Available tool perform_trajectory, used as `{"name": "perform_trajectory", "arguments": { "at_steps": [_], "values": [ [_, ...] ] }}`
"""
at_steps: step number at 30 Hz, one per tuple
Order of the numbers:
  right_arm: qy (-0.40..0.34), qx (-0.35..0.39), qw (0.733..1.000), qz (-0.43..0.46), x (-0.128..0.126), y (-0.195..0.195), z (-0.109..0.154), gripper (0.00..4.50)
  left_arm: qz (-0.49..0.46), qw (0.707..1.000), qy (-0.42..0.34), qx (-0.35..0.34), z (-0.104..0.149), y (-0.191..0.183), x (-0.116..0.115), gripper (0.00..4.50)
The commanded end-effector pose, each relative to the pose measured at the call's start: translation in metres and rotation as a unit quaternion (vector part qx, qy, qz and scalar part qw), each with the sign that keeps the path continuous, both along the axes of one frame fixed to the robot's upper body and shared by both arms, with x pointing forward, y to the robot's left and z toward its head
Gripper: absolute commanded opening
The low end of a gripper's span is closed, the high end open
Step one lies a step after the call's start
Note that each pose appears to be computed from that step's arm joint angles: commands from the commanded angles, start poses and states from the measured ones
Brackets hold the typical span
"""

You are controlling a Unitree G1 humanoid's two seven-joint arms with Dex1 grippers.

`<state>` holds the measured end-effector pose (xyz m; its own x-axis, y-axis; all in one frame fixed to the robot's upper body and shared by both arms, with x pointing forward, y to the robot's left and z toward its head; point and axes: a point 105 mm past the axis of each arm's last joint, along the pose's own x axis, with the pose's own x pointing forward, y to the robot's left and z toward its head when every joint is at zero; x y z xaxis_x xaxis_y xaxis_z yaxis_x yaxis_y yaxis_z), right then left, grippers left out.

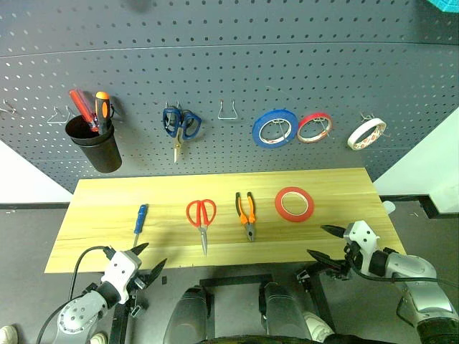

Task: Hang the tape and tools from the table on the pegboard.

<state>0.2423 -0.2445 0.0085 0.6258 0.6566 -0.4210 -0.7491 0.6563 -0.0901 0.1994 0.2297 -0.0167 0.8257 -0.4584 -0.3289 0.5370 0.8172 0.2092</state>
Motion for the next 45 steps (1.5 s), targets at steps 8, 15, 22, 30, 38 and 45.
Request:
{"name": "perform_trajectory", "arguments": {
  "at_steps": [8, 15, 22, 30, 38, 45],
  "values": [
    [-0.009, -0.006, 1.000, -0.001, 0.007, -0.003, 0.000, 4.50, -0.009, 1.000, -0.010, 0.003, 0.008, -0.003, 0.002, 3.57],
    [-0.005, -0.009, 1.000, -0.004, 0.007, -0.007, -0.008, 4.50, -0.007, 1.000, -0.011, 0.003, 0.007, -0.002, 0.002, 3.57],
    [-0.006, -0.013, 1.000, -0.001, 0.008, -0.008, -0.011, 4.50, -0.010, 1.000, -0.010, -0.003, 0.006, -0.003, 0.001, 3.57],
    [-0.009, -0.017, 1.000, 0.001, 0.009, -0.007, -0.011, 4.50, -0.010, 1.000, -0.009, -0.001, 0.003, -0.001, 0.001, 3.57],
    [-0.019, -0.027, 0.999, 0.022, 0.023, 0.006, -0.009, 4.50, -0.032, 0.999, -0.010, -0.010, 0.003, -0.008, 0.005, 3.57],
    [-0.018, -0.062, 0.998, 0.017, 0.063, 0.020, -0.010, 4.50, -0.106, 0.994, -0.013, -0.011, 0.005, -0.036, 0.026, 3.57]
  ]
}}
